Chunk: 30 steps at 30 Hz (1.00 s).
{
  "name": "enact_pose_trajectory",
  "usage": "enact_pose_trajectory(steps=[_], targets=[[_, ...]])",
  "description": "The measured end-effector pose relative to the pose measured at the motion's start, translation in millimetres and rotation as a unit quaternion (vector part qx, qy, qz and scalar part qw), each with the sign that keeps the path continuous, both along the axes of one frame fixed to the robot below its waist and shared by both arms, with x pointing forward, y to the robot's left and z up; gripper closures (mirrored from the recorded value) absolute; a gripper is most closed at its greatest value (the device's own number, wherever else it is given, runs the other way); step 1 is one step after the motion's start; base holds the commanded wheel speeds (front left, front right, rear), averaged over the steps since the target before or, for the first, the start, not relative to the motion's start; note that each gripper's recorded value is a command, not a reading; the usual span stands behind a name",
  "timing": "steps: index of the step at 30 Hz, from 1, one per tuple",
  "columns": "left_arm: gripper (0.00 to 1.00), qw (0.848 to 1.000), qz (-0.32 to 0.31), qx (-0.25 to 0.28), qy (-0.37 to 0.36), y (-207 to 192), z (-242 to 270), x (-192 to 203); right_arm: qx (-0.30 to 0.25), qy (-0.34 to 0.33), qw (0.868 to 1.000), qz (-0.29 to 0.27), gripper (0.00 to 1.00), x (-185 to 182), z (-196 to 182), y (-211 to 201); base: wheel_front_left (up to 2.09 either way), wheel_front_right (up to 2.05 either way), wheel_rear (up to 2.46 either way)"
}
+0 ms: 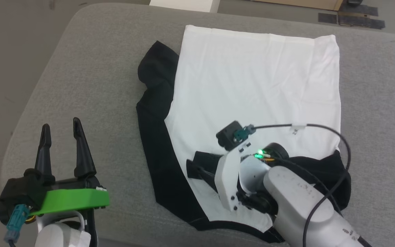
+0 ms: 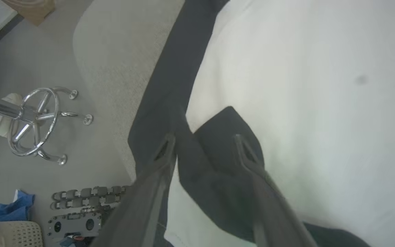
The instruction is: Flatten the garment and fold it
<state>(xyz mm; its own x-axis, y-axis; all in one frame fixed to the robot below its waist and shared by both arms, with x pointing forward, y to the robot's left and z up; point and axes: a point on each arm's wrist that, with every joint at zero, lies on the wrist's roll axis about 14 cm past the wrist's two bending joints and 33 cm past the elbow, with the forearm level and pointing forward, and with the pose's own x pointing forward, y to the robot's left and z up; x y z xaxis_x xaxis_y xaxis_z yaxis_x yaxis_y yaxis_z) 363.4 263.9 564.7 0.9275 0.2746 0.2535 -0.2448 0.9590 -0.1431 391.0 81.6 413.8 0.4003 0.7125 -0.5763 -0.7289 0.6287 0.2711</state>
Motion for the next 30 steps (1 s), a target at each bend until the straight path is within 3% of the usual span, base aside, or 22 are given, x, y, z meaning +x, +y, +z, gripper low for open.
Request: enact_pose_trajectory(steps=[5,9,13,17,19,24,30], targets=[[0.0,1.0,-0.014,-0.006,-0.001,-8.0,-1.2,4.9,0.078,-0.04,0.996,-0.033,0.0,28.3,58.4,2.4,0.0,0.0,0.0],[0.0,1.0,-0.028,-0.008,-0.006,-15.1,1.1,9.0,0.127,-0.089,0.984,-0.089,0.0,62.2,108.0,-24.5,0.0,0.0,0.0],[0.0,0.999,-0.043,-0.01,-0.01,-24.0,2.7,13.8,0.163,-0.145,0.958,-0.185,0.0,98.3,147.9,-87.9,0.0,0.0,0.0],[0.0,0.998,-0.055,-0.012,-0.01,-32.1,2.8,17.5,0.182,-0.21,0.914,-0.295,0.0,120.4,175.5,-169.2,0.0,0.0,0.0],[0.0,0.998,-0.059,-0.013,-0.01,-34.6,2.1,19.2,0.183,-0.217,0.894,-0.346,0.0,120.1,171.8,-206.4,0.0,0.0,0.0],[0.0,0.997,-0.069,-0.016,0.0,-41.2,-4.7,24.6,0.154,-0.209,0.864,-0.432,0.0,108.2,146.6,-271.2,0.0,0.0,0.0],[0.0,0.995,-0.088,-0.045,0.025,-51.4,-25.8,40.0,0.131,-0.193,0.844,-0.483,0.0,98.7,126.7,-306.3,0.0,0.0,0.0]])
